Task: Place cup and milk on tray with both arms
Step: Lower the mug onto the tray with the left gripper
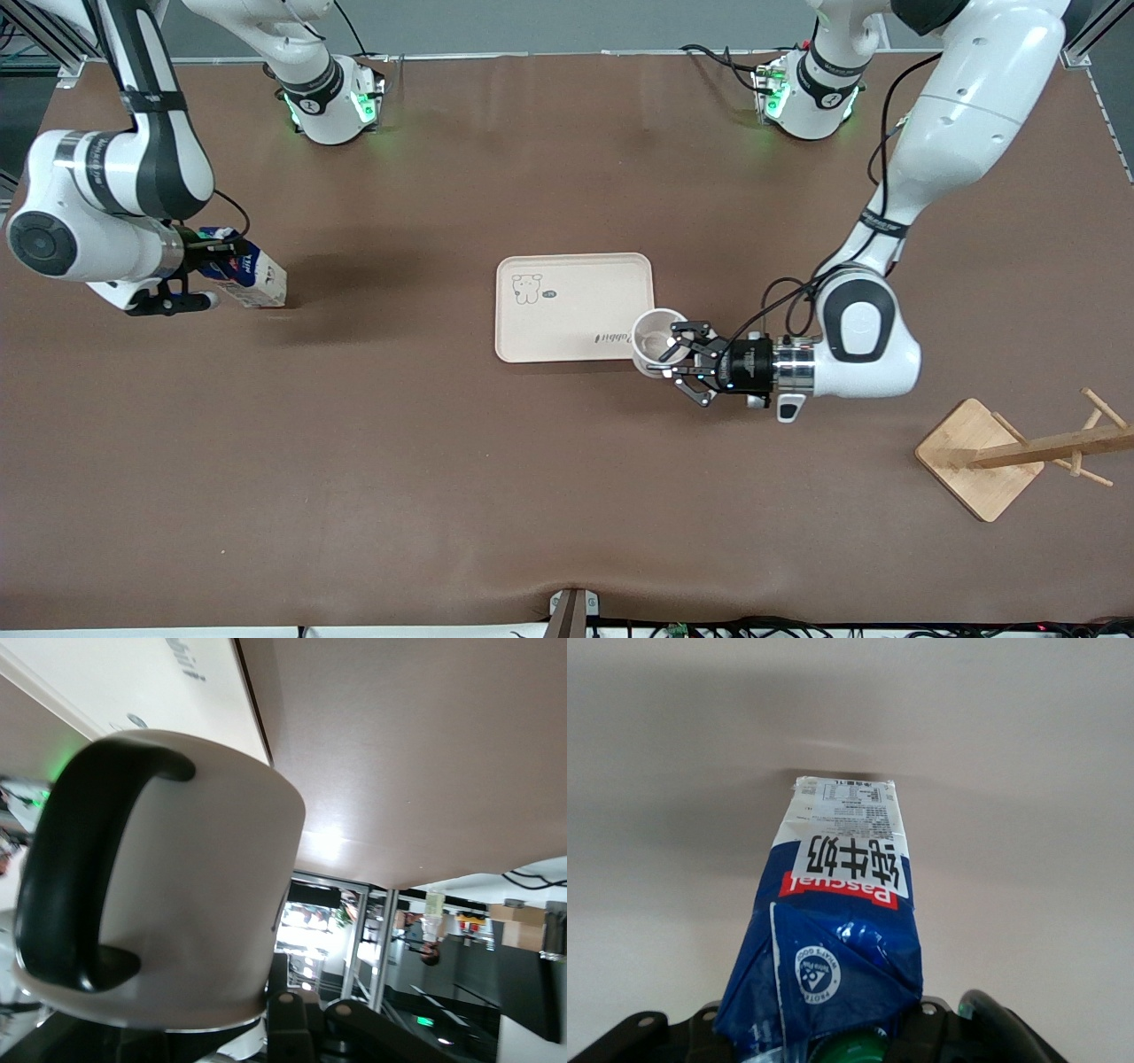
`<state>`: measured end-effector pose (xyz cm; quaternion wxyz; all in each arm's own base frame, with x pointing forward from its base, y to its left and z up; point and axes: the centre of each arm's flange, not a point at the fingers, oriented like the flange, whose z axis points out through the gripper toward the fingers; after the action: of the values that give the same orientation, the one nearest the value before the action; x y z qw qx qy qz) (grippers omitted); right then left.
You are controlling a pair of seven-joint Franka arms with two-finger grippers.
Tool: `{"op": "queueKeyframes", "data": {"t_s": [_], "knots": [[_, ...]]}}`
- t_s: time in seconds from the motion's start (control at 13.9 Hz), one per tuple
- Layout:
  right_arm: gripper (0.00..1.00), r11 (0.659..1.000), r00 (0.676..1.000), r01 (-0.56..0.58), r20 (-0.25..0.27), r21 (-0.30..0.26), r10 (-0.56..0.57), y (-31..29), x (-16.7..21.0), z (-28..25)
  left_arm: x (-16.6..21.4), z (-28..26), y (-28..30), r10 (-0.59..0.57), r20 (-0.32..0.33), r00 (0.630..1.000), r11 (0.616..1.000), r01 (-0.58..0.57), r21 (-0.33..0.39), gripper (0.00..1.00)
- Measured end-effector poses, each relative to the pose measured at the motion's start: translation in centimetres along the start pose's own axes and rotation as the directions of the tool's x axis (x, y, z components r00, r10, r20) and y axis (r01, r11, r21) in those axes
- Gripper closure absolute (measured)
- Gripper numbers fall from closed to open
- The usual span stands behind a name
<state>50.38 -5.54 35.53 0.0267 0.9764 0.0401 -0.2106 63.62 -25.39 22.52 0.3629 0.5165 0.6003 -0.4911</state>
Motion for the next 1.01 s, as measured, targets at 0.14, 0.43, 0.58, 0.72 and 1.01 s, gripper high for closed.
{"op": "queueKeyframes", "data": {"t_s": [0.14,0.43,0.58,0.72,1.01], "knots": [[0.49,1.0,1.0,-0.011,-0.024,-0.004,0.011,0.4,-0.1,-3.4,1.8,2.4,-0.4,-0.029,0.049,0.998,0.999,0.029,-0.014,0.93],[0.49,0.999,0.999,-0.05,-0.011,0.01,0.05,0.8,-1.2,-9.9,6.6,4.9,-1.1,-0.039,0.072,0.997,0.999,0.039,-0.002,0.93],[0.49,0.998,0.998,-0.05,-0.029,0.036,0.051,0.3,-1.1,-11.7,7.6,6.0,-1.7,-0.053,0.064,0.997,0.999,0.052,0.015,0.93],[0.49,0.999,0.998,-0.03,-0.054,0.034,0.031,-0.9,-0.8,-13.5,8.4,6.7,-2.3,-0.066,0.047,0.997,0.998,0.065,0.019,0.93],[0.49,1.0,0.994,0.011,-0.113,0.006,-0.01,-4.4,-1.2,-17.6,10.1,7.6,-4.1,-0.067,0.017,0.998,0.997,0.066,0.034,0.93]]}}
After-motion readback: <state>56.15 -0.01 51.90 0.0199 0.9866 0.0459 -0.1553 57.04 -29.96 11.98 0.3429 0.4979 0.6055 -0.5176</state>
